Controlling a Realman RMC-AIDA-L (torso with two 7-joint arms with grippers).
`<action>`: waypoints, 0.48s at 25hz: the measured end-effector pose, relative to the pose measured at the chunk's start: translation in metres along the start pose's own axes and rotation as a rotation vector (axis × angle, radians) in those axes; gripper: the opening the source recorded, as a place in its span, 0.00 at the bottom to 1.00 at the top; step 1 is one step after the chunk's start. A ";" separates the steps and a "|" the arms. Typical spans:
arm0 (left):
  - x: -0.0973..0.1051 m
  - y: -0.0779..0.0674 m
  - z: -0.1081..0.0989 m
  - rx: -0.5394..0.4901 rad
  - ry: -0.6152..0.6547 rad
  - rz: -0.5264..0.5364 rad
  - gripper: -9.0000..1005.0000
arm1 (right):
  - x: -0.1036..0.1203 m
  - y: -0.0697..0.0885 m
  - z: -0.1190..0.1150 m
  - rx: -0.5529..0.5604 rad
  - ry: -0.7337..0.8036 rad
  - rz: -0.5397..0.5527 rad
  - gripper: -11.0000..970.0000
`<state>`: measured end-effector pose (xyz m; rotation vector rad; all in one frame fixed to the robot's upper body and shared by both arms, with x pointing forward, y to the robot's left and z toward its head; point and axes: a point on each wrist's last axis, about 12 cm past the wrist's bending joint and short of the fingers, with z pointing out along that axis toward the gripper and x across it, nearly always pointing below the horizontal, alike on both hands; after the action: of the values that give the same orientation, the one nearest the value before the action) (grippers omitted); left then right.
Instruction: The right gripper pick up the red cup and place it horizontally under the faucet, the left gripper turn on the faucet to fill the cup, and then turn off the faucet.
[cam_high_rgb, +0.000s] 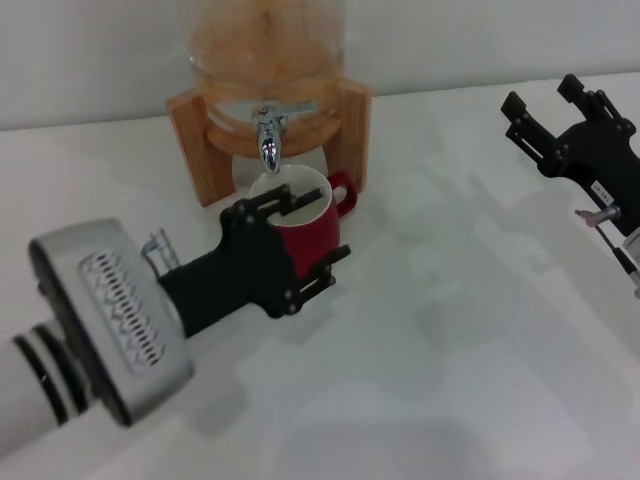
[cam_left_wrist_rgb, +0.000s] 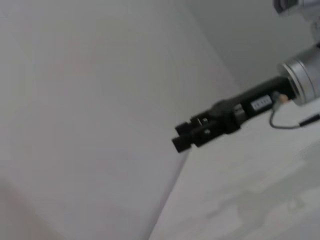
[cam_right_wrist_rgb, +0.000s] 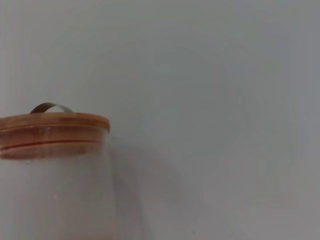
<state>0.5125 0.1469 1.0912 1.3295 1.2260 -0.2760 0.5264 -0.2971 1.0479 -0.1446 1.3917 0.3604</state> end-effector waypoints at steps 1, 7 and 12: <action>0.001 -0.008 -0.009 -0.034 -0.006 -0.022 0.60 | 0.001 0.001 0.000 -0.004 0.004 0.000 0.84; 0.000 -0.020 -0.026 -0.132 -0.024 -0.079 0.60 | 0.003 0.004 -0.002 -0.025 0.020 0.000 0.84; 0.003 -0.038 -0.052 -0.298 -0.028 -0.130 0.60 | 0.005 0.006 -0.003 -0.039 0.031 -0.002 0.84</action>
<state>0.4583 0.1794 1.0790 0.9888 1.2769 -0.1944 0.5219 -0.2914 1.0429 -0.1841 1.4154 0.3855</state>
